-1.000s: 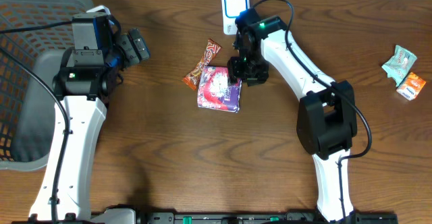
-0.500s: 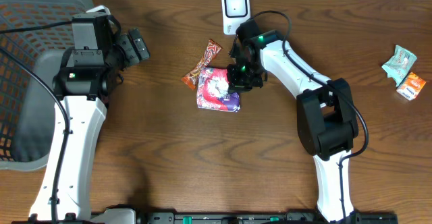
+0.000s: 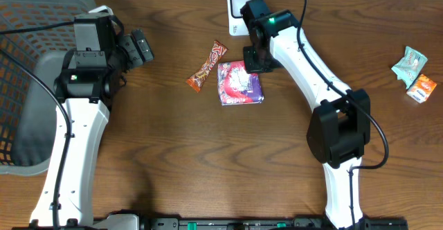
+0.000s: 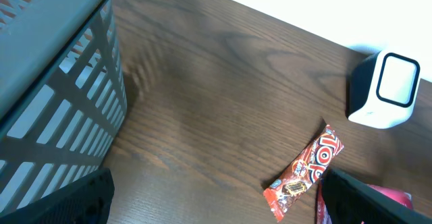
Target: Scan the item barcode
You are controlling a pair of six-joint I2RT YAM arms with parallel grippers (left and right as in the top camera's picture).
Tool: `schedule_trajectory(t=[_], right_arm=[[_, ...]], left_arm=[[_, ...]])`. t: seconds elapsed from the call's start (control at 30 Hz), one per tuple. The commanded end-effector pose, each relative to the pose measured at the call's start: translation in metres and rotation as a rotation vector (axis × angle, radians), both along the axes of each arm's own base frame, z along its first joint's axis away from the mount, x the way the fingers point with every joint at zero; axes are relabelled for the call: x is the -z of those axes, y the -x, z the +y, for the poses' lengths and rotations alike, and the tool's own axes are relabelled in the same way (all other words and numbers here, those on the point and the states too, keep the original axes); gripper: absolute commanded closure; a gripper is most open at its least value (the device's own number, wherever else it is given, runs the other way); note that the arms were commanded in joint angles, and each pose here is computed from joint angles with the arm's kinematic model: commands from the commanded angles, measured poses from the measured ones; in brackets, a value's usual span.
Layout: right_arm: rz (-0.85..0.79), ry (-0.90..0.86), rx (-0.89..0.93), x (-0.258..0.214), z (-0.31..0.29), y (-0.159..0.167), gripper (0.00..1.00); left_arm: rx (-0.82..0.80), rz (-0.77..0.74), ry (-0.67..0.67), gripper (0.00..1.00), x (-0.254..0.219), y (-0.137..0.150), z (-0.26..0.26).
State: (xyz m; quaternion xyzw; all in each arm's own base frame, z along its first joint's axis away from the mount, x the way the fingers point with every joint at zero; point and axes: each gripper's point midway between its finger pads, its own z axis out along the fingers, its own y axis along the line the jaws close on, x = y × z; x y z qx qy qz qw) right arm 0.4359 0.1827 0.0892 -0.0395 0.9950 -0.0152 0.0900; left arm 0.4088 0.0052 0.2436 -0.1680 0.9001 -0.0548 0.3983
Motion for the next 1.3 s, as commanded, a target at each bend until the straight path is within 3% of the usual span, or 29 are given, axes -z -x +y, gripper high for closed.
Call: schedule_trajectory(t=[0.0, 0.1, 0.17, 0.3, 0.37, 0.43, 0.8, 0.87, 0.93, 1.07, 1.27], right_arm=[[-0.129, 0.223, 0.114, -0.024, -0.034, -0.009, 0.99], [-0.106, 0.208, 0.125, -0.022, -0.032, -0.003, 0.99], [-0.068, 0.137, 0.114, -0.018, -0.020, 0.002, 0.83], [0.010, -0.008, 0.040, -0.007, 0.003, 0.009, 0.34], [0.032, -0.062, 0.009, 0.000, 0.009, 0.010, 0.25], [0.047, -0.091, -0.002, 0.011, 0.010, 0.011, 0.24], [0.137, -0.362, -0.073, 0.084, 0.024, 0.030, 0.46], [0.136, -0.362, -0.072, 0.094, 0.023, 0.034, 0.68], [0.136, -0.353, -0.070, 0.098, 0.021, 0.035, 0.99], [0.081, -0.259, -0.042, 0.083, 0.005, 0.022, 0.99], [-0.146, 0.130, 0.097, 0.007, -0.058, -0.015, 0.99]], left_arm=[[-0.005, -0.007, 0.002, 0.02, -0.003, -0.002, 0.000], [-0.005, -0.007, 0.002, 0.02, -0.003, -0.002, 0.000], [-0.005, -0.007, 0.002, 0.02, -0.003, -0.002, 0.000], [-0.005, -0.007, 0.002, 0.02, -0.003, -0.002, 0.000], [-0.005, -0.007, 0.002, 0.02, -0.003, -0.002, 0.000], [-0.005, -0.007, 0.002, 0.02, -0.003, -0.002, 0.000], [-0.005, -0.007, 0.002, 0.02, -0.003, -0.002, 0.000], [-0.005, -0.007, 0.002, 0.02, -0.003, -0.002, 0.000], [-0.005, -0.007, 0.002, 0.02, -0.003, -0.002, 0.000], [-0.005, -0.007, 0.002, 0.02, -0.003, -0.002, 0.000], [-0.005, -0.007, 0.002, 0.02, -0.003, -0.002, 0.000]])
